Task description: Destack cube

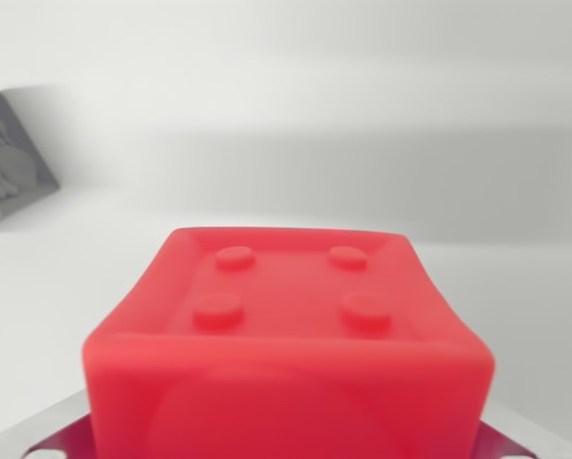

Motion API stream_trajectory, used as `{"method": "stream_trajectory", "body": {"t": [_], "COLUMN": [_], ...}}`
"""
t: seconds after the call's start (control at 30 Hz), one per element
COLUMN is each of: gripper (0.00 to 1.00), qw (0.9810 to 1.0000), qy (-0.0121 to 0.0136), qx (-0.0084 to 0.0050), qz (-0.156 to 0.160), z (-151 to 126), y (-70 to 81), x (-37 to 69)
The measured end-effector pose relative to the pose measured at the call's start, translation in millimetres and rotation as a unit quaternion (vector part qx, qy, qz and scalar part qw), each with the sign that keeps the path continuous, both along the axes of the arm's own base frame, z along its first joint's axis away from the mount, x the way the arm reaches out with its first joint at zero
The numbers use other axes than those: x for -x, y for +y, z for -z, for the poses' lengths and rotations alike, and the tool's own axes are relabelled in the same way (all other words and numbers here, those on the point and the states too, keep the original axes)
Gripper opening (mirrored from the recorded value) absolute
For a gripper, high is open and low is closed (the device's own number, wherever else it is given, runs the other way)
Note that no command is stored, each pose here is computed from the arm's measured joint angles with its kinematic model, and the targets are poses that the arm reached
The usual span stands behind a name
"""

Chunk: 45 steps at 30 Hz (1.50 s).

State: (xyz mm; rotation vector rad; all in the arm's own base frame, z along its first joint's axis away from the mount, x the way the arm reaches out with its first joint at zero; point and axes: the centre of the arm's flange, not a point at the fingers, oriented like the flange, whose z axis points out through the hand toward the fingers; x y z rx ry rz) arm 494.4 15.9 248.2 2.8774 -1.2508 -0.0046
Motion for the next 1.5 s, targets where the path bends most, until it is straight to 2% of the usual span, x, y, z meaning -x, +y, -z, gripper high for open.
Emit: {"method": "stream_trajectory", "body": {"t": [0.57,0.8,0.83,0.9,0.93,1.07,1.13,1.27,1.5], "gripper": [0.0,0.0,0.0,0.0,0.0,0.0,0.0,0.0,0.0], "qw": [0.9984,0.9971,0.9969,0.9968,0.9967,0.9966,0.9966,0.9966,0.9966], "qy": [0.0,-0.0006,-0.0015,-0.0025,-0.0022,0.0009,0.0015,0.0004,0.0009], "qx": [0.0005,0.0004,0.0003,0.0001,0.0001,0.0009,0.0009,0.0005,0.001], "qz": [0.056,0.076,0.078,0.08,0.081,0.082,0.082,0.083,0.082], "z": [5.0,6.3,7.0,11.3,15.0,30.6,37.8,48.9,68.0], "y": [-31.9,-42.9,-44.5,-45.5,-45.4,-45.3,-45.1,-44.7,-44.6], "x": [5.2,6.7,6.6,6.5,6.5,7.2,7.5,7.7,8.4]}}
